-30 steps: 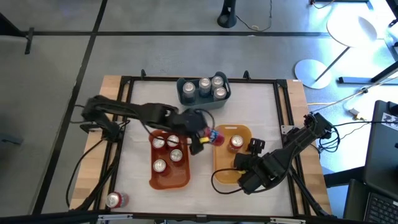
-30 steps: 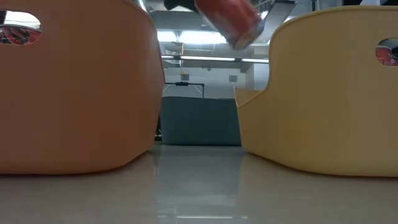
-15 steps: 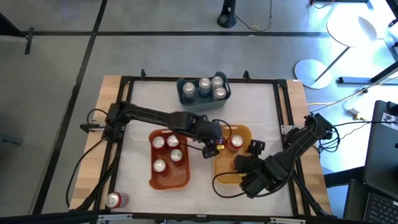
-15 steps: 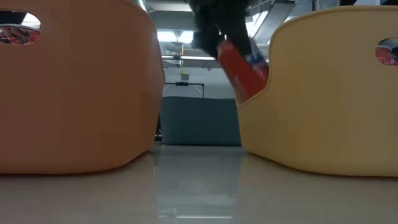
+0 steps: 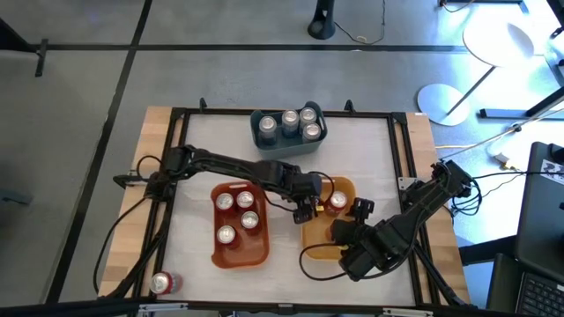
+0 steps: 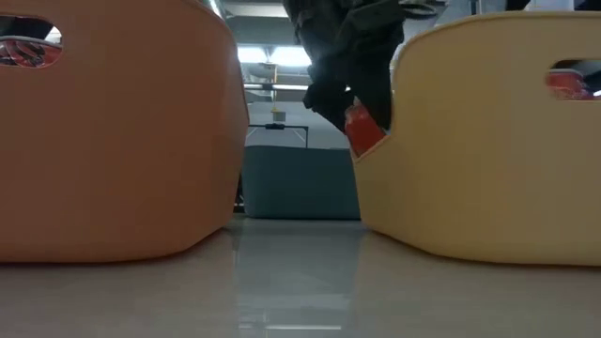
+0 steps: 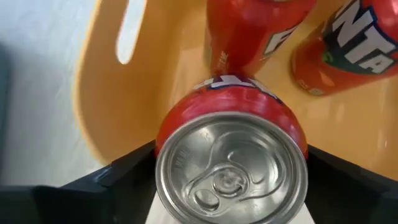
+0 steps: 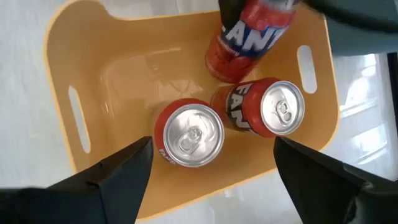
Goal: Sort soda cans
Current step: Put the top red soda can into the yellow bin
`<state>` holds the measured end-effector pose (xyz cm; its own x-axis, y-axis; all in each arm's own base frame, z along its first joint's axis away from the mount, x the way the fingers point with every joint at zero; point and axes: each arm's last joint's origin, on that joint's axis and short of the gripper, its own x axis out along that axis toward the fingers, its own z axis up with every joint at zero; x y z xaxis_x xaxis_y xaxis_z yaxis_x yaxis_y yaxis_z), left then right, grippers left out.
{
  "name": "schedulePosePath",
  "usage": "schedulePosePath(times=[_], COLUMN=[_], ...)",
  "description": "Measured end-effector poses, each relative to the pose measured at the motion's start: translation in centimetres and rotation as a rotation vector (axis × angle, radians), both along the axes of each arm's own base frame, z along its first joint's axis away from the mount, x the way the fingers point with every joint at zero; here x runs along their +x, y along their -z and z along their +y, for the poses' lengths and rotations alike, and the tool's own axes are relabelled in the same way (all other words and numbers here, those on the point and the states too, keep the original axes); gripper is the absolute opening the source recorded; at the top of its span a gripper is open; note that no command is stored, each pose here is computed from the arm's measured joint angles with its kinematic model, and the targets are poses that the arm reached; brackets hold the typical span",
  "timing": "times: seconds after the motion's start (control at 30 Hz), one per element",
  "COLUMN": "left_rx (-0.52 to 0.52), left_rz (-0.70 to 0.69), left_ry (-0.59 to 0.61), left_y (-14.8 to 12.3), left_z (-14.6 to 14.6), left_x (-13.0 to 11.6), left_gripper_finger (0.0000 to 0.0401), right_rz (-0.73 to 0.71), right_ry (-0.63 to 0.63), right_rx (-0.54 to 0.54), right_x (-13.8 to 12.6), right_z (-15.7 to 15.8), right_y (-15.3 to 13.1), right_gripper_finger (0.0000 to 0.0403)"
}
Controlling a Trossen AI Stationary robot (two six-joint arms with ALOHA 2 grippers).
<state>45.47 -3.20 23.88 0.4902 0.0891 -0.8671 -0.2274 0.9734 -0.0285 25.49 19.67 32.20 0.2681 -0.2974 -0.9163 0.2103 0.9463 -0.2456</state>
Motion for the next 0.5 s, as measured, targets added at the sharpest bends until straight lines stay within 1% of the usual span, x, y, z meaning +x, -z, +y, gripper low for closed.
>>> schedulePosePath(times=[0.07,0.13,0.4,0.5], left_rx=[0.004,0.004,0.004,0.005], left_rz=[0.005,0.002,-0.018,-0.001], left_ry=[0.006,0.006,0.007,0.009], left_y=[0.16,0.15,0.04,-0.82], left_z=[0.00,0.00,0.02,-0.25], left_x=[0.04,0.06,0.22,-0.51], left_gripper_finger=[0.0341,0.0350,0.0356,0.0357], right_rz=[-0.008,-0.021,-0.026,-0.026], right_ry=[-0.003,-0.006,-0.006,-0.007], right_rx=[-0.004,-0.003,-0.008,-0.009], right_x=[0.05,0.15,0.16,0.16], right_z=[0.02,0.07,0.07,0.07], right_y=[-0.01,-0.02,-0.04,-0.04], right_gripper_finger=[0.0331,0.0331,0.0331,0.0331])
